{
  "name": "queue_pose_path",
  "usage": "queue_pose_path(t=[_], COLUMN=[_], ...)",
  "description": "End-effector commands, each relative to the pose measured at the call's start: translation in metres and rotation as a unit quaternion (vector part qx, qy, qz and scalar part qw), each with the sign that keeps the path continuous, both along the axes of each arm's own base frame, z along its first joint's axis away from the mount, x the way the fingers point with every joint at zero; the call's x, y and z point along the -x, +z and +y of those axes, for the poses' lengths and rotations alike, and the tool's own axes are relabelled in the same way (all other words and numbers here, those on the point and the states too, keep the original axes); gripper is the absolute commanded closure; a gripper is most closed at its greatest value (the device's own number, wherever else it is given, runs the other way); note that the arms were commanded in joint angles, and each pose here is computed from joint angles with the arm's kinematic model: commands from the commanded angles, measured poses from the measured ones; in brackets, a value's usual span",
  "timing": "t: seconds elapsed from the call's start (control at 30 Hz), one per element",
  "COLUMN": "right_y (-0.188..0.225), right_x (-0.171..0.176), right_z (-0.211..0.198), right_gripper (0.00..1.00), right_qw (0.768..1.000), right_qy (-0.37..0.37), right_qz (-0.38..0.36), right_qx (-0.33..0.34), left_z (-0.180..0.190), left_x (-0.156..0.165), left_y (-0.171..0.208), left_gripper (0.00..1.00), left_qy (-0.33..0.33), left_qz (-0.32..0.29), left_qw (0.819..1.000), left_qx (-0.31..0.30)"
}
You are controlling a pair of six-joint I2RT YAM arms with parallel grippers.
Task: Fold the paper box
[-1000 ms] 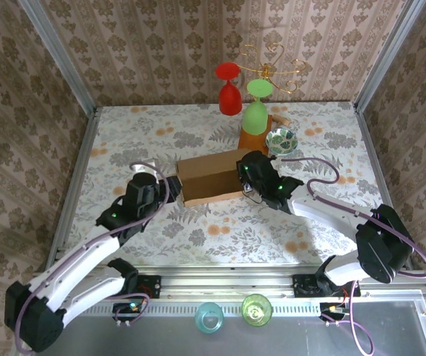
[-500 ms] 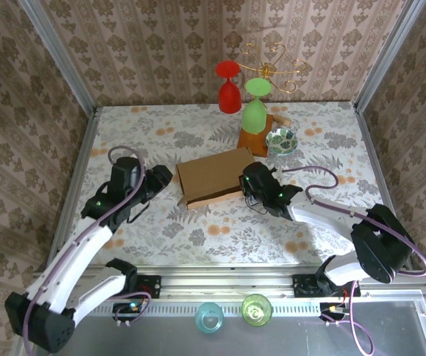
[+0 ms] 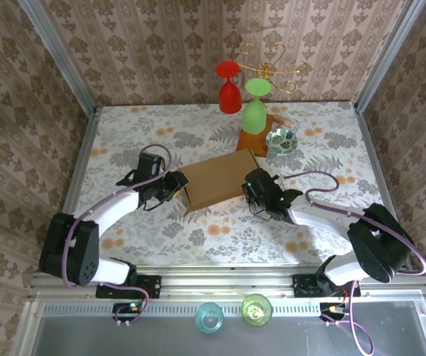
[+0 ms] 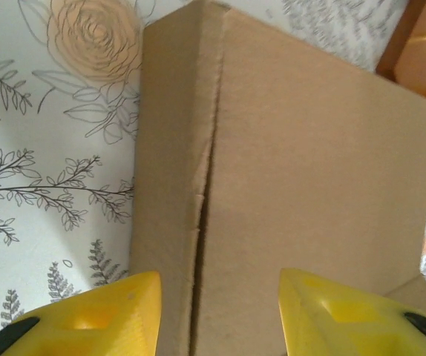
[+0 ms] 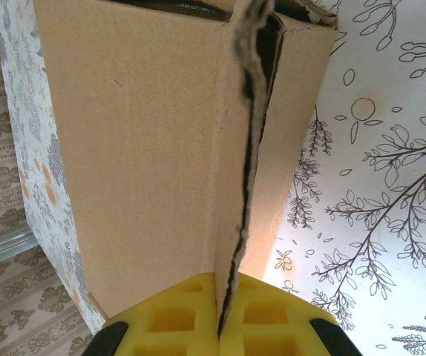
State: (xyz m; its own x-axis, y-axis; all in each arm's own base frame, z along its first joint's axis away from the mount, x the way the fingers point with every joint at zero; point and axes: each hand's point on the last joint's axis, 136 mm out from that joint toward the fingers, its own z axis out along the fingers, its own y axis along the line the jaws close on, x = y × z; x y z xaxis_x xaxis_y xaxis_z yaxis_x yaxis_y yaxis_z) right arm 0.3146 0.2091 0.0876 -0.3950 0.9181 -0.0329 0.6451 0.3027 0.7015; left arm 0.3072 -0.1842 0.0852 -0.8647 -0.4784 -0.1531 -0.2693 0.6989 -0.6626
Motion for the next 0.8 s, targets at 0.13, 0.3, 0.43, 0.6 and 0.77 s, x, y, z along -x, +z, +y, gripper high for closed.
queue_pose_path(t=[0.13,0.3,0.43,0.6,0.77], right_y=[-0.028,-0.032,-0.035,-0.035,-0.026], right_x=[0.016,0.017,0.017,0.019,0.021], right_z=[-0.015,-0.014,-0.013,-0.013,-0.021], right_gripper=[1.0,1.0,1.0,1.0,0.86], right_qw=[0.997,0.997,0.997,0.996,0.994], right_qy=[0.014,0.018,0.021,0.029,0.045], right_qz=[0.05,0.057,0.06,0.062,0.056], right_qx=[0.051,0.051,0.051,0.055,0.08], left_z=[-0.002,-0.005,-0.009,-0.011,-0.009], left_x=[0.001,0.001,0.001,0.008,0.021], left_y=[-0.018,-0.033,-0.039,-0.046,-0.057], left_gripper=[0.59,0.61,0.66,0.82,0.97], left_qy=[-0.031,-0.04,-0.048,-0.063,-0.078], left_qz=[-0.009,0.001,0.002,0.018,0.037], left_qw=[0.999,0.999,0.998,0.997,0.994], left_qx=[-0.014,-0.026,-0.031,-0.05,-0.068])
